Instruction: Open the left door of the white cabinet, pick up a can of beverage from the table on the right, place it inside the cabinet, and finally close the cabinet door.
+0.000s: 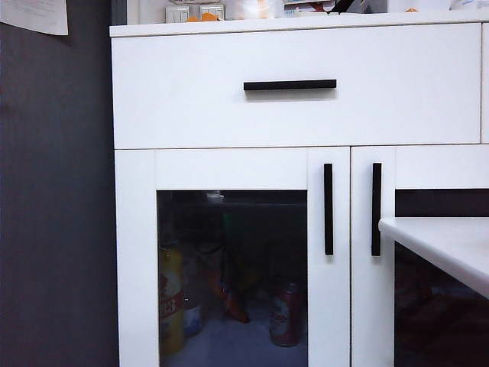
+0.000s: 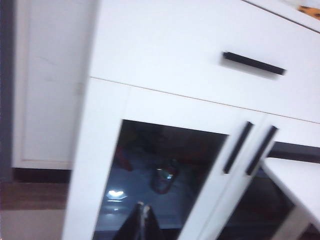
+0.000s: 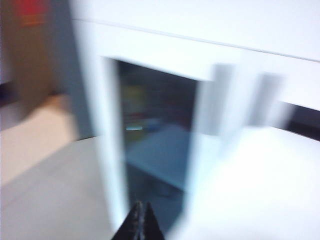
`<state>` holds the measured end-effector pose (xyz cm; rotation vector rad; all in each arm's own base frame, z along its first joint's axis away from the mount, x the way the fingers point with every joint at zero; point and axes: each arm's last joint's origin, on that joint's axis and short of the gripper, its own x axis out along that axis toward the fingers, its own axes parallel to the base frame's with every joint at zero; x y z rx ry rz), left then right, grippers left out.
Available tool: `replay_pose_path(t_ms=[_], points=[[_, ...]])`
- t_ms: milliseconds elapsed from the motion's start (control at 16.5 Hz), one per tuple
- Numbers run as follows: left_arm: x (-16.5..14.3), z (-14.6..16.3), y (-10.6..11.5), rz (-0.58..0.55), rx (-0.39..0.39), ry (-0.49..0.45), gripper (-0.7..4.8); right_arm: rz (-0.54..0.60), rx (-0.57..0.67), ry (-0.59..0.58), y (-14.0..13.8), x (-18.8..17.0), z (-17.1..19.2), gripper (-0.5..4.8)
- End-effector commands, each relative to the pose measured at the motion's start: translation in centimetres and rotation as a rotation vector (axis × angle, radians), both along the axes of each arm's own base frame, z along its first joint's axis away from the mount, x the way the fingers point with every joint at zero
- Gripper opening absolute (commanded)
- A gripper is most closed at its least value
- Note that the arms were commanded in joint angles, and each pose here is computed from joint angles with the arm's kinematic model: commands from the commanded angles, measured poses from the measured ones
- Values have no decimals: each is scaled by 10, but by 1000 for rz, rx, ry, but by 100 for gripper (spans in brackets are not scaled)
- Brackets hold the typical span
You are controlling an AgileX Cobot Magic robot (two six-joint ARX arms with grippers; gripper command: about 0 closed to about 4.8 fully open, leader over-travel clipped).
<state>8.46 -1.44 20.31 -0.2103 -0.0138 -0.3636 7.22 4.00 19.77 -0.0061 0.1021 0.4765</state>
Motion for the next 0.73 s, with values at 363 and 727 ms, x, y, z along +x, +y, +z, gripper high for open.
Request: replay_pose_path(t_ms=[363, 727], points=[[11, -45, 5, 52, 6, 142, -6, -412, -38, 123, -31, 21, -48, 4], [11, -49, 10, 122, 4, 181, -5, -451, -12, 47, -34, 24, -47, 4]])
